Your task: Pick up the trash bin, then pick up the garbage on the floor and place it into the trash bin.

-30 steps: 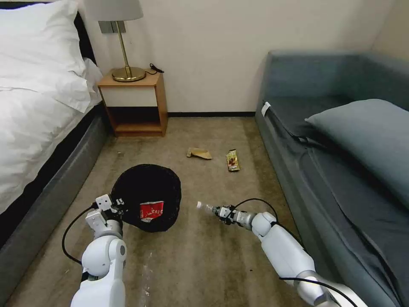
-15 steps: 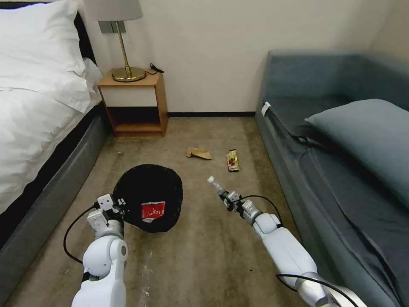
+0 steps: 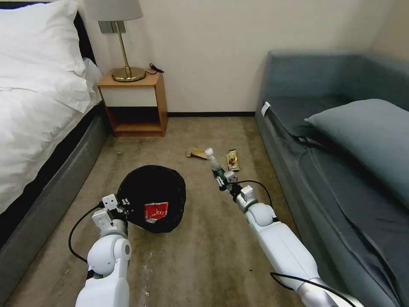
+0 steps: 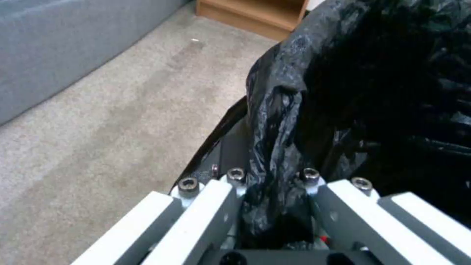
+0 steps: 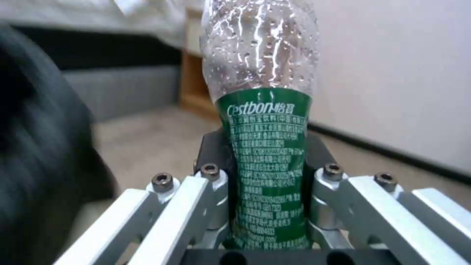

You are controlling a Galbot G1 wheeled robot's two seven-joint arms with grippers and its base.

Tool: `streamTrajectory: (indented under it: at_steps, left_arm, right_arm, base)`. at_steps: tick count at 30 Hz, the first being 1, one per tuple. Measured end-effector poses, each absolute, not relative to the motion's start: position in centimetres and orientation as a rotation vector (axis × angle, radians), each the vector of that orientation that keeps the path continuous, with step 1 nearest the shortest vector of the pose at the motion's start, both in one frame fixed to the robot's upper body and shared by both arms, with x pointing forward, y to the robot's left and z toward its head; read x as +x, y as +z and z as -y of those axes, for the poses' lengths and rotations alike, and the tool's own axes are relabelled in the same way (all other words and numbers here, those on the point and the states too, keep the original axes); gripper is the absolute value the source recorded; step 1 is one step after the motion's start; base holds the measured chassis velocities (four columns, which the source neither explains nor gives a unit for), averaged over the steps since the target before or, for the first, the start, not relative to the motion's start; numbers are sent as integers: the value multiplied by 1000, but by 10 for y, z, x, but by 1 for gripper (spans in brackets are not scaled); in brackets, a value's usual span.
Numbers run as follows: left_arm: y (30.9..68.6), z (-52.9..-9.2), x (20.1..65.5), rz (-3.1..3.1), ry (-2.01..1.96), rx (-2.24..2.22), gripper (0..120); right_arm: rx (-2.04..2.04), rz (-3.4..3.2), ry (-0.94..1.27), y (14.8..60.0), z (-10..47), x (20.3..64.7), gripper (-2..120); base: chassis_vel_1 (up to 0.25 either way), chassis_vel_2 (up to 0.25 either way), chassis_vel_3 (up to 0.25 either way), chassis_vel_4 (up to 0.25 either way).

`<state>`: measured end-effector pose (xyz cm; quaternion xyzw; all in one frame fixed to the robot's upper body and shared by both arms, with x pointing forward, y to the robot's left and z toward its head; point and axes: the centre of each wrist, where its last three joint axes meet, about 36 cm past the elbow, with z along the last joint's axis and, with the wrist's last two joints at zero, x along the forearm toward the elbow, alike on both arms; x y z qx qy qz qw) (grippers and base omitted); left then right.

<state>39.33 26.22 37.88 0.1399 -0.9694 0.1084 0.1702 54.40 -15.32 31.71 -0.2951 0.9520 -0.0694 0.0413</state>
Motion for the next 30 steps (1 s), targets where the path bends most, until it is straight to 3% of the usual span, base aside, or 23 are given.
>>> streamTrajectory:
  at_steps: [9,30]
  left_arm:
    - [371,-266,394,2739,291,409,3]
    - [388,-263,394,2775,294,419,3]
  right_arm:
    - [-986,-2779,-137,366,112,520,19]
    - [-1123,-2683,-80,371,48,475,19]
  base:
    - [0,0,0,0]
    - [0,0,0,0]
